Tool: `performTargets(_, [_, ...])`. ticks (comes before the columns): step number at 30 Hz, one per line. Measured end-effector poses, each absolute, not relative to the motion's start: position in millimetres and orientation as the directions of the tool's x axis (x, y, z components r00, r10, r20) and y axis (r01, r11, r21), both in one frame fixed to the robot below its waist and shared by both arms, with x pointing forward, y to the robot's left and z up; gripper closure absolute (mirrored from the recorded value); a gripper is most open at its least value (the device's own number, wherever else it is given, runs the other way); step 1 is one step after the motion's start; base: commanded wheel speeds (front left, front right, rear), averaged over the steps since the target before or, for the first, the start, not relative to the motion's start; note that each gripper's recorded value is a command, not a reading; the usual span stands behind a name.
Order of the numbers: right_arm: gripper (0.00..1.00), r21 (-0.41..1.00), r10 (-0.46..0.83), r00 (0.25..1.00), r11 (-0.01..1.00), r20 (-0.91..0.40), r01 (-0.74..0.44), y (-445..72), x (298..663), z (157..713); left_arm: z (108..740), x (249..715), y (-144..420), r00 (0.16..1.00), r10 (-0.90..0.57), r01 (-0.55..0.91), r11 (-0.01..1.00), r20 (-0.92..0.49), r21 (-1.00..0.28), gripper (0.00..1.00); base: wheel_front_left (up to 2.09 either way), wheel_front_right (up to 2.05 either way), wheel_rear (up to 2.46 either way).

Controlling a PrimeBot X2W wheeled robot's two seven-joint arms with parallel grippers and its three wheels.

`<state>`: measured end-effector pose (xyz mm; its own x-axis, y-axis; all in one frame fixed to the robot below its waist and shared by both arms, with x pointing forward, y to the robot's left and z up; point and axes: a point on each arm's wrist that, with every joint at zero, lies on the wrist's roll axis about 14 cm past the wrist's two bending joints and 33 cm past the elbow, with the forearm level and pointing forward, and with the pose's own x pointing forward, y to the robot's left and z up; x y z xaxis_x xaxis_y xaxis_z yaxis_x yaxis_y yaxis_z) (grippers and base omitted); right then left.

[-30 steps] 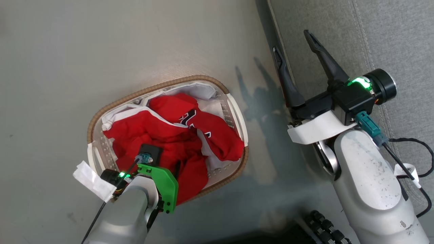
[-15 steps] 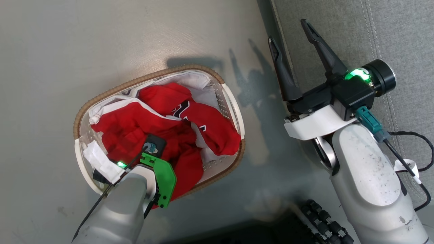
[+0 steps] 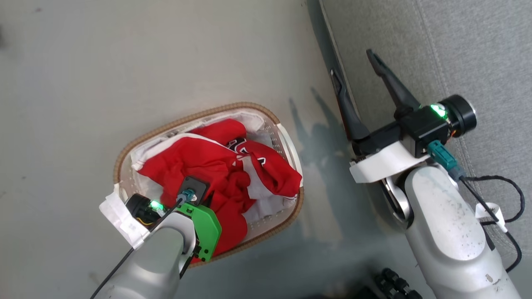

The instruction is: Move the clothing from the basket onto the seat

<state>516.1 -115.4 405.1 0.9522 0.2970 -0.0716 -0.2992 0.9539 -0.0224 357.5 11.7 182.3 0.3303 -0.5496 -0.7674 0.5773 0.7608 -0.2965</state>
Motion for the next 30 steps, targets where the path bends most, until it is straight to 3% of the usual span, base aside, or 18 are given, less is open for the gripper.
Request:
performTargets(12, [0.00,-0.007,0.296,0.954,0.955,-0.051,-0.297,-109.4,475.5,439.1,280.8,394.1,11.8,0.613,-0.563,0.520,0.816,-0.555,-0.254,1.00,0.00,0.00,0.00])
performTargets(21, [0.00,-0.005,0.319,0.948,0.948,0.004,-0.319,-98.4,444.7,472.1,380.7,414.9,28.9,0.807,-0.514,0.474,0.857,-0.291,-0.203,1.00,0.00,0.00,0.00])
performTargets(30, [0.00,-0.014,0.351,0.934,0.936,0.071,-0.351,-85.2,420.9,502.7,475.1,418.9,40.4,0.885,-0.465,0.456,0.875,-0.021,-0.163,1.00,0.00,0.00,0.00])
